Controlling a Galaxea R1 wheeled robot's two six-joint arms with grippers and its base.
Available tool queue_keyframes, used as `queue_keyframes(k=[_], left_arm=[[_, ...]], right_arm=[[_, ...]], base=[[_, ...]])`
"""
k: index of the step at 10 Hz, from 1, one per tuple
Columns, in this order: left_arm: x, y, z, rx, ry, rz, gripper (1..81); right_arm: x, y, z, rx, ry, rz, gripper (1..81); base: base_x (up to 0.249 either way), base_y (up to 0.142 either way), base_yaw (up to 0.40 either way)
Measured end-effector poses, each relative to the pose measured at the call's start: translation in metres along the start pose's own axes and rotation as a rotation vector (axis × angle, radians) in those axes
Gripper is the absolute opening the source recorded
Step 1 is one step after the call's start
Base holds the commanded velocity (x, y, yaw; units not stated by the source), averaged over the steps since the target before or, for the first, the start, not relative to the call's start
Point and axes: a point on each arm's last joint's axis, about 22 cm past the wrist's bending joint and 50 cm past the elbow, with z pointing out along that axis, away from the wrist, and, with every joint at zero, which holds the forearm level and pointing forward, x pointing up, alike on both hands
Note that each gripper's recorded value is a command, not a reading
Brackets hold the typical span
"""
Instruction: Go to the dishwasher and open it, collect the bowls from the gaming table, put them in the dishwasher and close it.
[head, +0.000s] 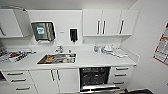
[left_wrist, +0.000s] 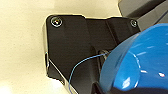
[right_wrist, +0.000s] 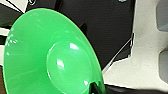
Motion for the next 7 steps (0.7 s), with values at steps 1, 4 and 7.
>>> queue_keyframes(k=[1, 4, 7], left_arm=[[-0.002, 0.000, 0.000, 0.000, -0.003, -0.001, 1.0], [0.011, -0.003, 0.001, 0.002, 0.015, 0.005, 1.0], [0.007, -0.002, 0.000, 0.002, 0.010, 0.002, 1.0]], right_arm=[[0.000, -0.002, 0.000, 0.006, 0.004, -0.001, 1.0], [0.002, -0.001, 0.000, 0.004, 0.004, -0.002, 1.0], [0.003, -0.001, 0.000, 0.004, 0.006, -0.002, 1.0]], base=[[0.087, 0.000, 0.000], [0.092, 0.000, 0.000], [0.099, 0.000, 0.000]])
